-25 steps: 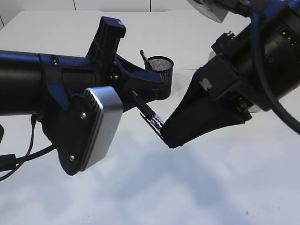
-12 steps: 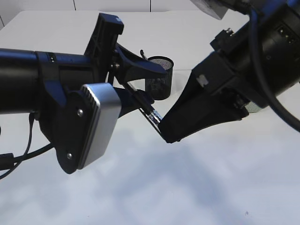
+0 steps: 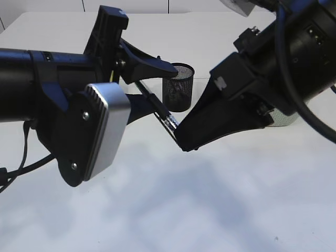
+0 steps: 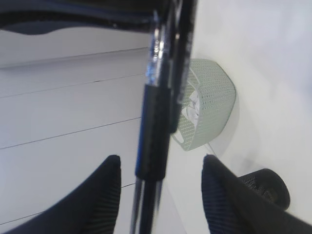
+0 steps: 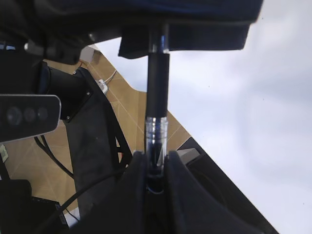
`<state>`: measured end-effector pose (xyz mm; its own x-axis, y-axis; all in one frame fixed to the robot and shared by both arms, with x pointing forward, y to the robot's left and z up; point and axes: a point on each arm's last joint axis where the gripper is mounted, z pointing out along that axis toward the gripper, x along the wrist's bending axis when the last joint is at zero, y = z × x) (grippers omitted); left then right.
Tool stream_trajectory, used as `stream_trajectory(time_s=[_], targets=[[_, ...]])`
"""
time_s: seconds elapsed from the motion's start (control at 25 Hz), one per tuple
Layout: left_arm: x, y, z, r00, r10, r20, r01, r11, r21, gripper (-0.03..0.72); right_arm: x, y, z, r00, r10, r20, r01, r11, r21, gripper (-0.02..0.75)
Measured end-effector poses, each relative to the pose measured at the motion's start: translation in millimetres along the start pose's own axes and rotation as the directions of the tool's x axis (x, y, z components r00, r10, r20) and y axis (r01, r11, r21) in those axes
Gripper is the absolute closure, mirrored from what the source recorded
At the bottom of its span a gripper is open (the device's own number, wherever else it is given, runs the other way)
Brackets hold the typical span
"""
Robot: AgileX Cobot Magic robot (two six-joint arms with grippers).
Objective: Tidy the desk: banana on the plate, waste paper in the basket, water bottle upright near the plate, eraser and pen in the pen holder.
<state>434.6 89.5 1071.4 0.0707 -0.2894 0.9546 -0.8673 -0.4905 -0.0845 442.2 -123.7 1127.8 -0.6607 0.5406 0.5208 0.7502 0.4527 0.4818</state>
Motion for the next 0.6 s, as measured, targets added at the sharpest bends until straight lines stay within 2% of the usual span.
stream_trajectory(time_s=[0.28,0.6], targets=[[-9.1,2.1,-0.4,1.0,-0.021,0.021,0.021,1.0,-0.008,0.314,2.7,4.9,-4.3,1.0,-0.015,0.006,0.015,1.0,-0.025,0.694],[-5.5,2.8,-5.5,1.0,-0.024,0.002,0.025,1.0,-0.003,0.316,-0.3,5.3,-5.0,0.999,-0.012,0.044,0.013,1.0,-0.025,0.694]])
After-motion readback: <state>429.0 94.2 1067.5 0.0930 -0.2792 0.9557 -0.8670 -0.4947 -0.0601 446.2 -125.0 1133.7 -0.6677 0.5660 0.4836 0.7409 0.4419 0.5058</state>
